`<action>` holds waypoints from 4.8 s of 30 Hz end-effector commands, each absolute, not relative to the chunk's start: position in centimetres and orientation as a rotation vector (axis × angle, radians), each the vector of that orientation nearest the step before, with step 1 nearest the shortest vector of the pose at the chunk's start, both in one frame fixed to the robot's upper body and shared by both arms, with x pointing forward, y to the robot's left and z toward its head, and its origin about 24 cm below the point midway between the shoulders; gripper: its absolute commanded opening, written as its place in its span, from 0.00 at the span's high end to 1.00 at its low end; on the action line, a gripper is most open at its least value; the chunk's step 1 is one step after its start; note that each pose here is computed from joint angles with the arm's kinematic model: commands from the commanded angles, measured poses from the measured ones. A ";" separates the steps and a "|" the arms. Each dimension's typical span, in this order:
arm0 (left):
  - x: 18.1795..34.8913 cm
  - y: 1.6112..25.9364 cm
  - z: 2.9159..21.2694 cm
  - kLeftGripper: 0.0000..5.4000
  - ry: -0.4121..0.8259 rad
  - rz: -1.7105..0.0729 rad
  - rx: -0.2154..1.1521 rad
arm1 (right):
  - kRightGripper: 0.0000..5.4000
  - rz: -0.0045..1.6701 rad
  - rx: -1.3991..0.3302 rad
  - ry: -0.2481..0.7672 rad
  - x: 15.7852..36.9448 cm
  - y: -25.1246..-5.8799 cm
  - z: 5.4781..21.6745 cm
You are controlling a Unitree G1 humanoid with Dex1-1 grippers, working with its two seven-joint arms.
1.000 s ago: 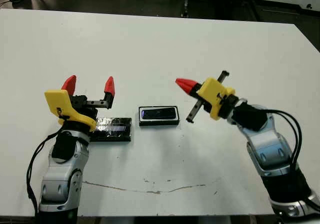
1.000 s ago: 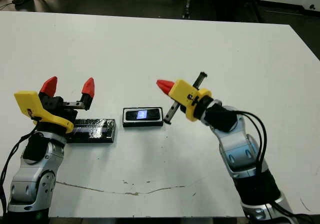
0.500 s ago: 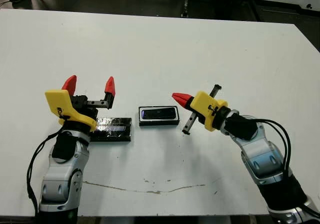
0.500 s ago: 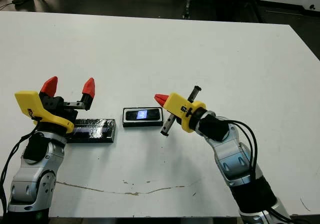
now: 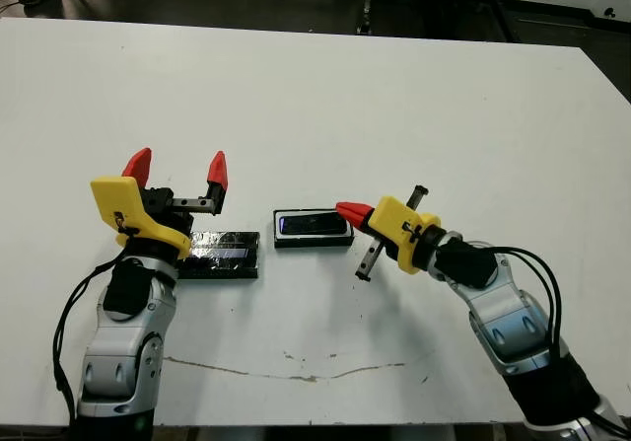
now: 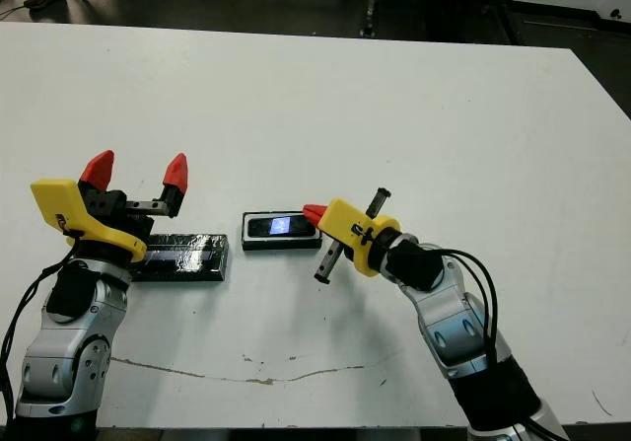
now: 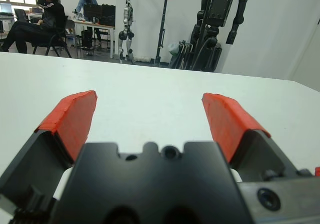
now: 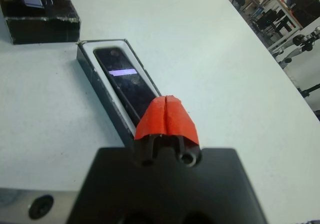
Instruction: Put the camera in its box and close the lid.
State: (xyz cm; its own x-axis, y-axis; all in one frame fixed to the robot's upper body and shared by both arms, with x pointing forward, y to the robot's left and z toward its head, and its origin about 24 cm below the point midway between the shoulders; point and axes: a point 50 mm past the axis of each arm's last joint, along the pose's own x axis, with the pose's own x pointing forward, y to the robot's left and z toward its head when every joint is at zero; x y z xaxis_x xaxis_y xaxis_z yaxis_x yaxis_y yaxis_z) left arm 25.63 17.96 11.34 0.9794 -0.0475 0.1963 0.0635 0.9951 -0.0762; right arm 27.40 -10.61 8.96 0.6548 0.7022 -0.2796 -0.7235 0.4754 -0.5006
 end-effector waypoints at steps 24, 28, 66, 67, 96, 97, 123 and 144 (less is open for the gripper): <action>25.5 18.1 11.0 0.00 -0.188 -0.045 -0.085 | 1.00 0.833 -0.727 0.194 26.8 -11.8 6.3; 25.5 18.1 10.9 0.00 -0.181 -0.042 -0.091 | 1.00 0.830 -0.678 0.177 26.9 -12.0 6.6; 27.7 26.2 24.5 0.00 0.082 -1.179 0.704 | 1.00 0.356 -0.182 -0.123 26.6 -17.5 16.0; 28.2 26.0 24.5 0.00 0.107 -1.237 0.693 | 1.00 0.356 -0.182 -0.121 26.6 -17.5 16.0; 30.3 22.5 18.0 0.00 0.413 -1.639 0.391 | 1.00 0.337 -0.197 -0.097 26.8 -17.6 15.8; 30.2 22.7 17.9 0.00 0.429 -1.628 0.384 | 1.00 0.337 -0.198 -0.096 26.8 -17.7 15.7; 28.9 22.9 14.7 0.00 0.617 -1.447 0.362 | 1.00 0.339 -0.205 -0.077 26.6 -17.8 15.4; 29.2 22.8 13.0 0.00 0.673 -1.439 0.368 | 1.00 0.341 -0.192 -0.070 26.4 -17.8 15.2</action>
State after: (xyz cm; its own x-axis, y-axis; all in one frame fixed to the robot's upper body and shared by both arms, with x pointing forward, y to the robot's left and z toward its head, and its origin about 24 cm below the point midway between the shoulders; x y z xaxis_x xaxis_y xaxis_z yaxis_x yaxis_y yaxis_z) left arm 29.41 22.86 13.81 0.0087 -0.7841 -0.6206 0.9810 0.1269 -0.1465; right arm 26.55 -17.41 15.48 0.9346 0.3508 0.0586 -0.3334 0.9215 -0.1991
